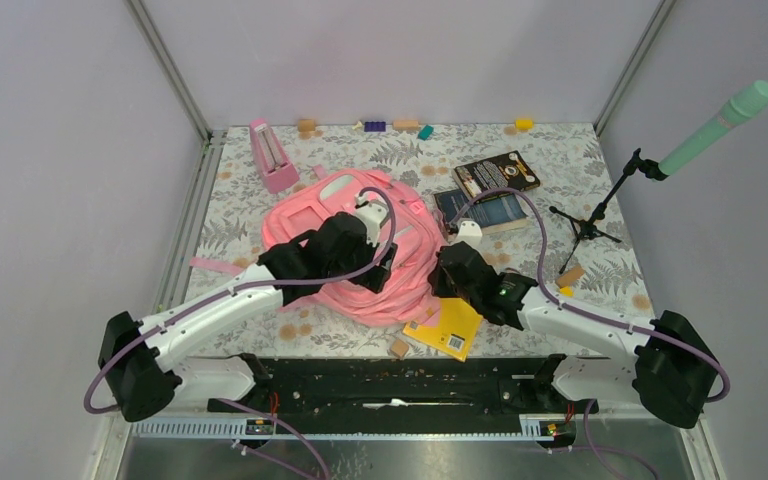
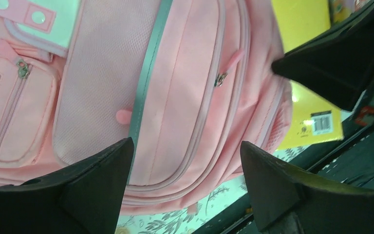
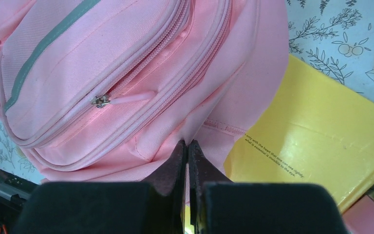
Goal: Pack the student bag
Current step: Zip the student bag at the center of the board.
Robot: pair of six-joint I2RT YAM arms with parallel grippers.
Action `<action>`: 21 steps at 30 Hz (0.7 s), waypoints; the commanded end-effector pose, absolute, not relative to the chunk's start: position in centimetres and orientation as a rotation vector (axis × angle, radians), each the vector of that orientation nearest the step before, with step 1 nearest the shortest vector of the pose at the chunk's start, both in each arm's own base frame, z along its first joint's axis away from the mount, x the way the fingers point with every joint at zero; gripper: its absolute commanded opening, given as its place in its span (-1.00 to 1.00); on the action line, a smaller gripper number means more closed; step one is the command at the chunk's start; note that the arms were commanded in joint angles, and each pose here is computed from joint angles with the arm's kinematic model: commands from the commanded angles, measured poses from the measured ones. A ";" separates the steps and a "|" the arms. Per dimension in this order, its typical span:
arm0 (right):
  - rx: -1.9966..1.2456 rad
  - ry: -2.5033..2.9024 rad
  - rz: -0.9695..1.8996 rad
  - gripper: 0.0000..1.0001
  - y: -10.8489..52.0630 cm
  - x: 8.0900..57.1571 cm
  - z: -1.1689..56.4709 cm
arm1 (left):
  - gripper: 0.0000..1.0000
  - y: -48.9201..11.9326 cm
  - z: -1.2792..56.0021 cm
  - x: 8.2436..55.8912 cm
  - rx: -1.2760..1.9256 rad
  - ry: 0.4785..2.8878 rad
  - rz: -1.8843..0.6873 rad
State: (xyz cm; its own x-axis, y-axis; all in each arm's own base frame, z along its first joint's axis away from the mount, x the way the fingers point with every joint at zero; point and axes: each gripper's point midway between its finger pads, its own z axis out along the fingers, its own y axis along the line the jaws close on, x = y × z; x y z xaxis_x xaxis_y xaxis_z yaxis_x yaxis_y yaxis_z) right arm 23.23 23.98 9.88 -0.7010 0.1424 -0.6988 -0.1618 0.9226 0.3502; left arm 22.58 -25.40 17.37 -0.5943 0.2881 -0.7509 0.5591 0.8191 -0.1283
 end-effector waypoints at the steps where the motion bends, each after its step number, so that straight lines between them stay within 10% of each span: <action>1: -0.015 2.196 0.508 -0.98 23.9 24.2 12.5 | 0.68 -25.0 16.5 22.4 0.772 2.220 -0.394; 10: -0.069 2.207 0.521 -1.00 24.5 24.0 12.4 | 0.62 -26.4 13.7 23.3 0.871 2.258 -0.357; 21: -0.132 2.185 0.512 -1.00 24.5 24.0 13.1 | -0.70 -27.1 12.0 22.6 0.964 2.300 -0.381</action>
State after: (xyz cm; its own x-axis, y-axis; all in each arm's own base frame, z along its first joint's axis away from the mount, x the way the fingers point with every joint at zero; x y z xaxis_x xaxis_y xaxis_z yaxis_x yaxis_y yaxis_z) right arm 23.08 23.68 10.08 -0.6889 0.0833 -0.7201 -0.2121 0.9268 0.3101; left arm 22.32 -25.71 11.09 -0.5827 0.5364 -0.6105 0.6824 0.7309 -0.0091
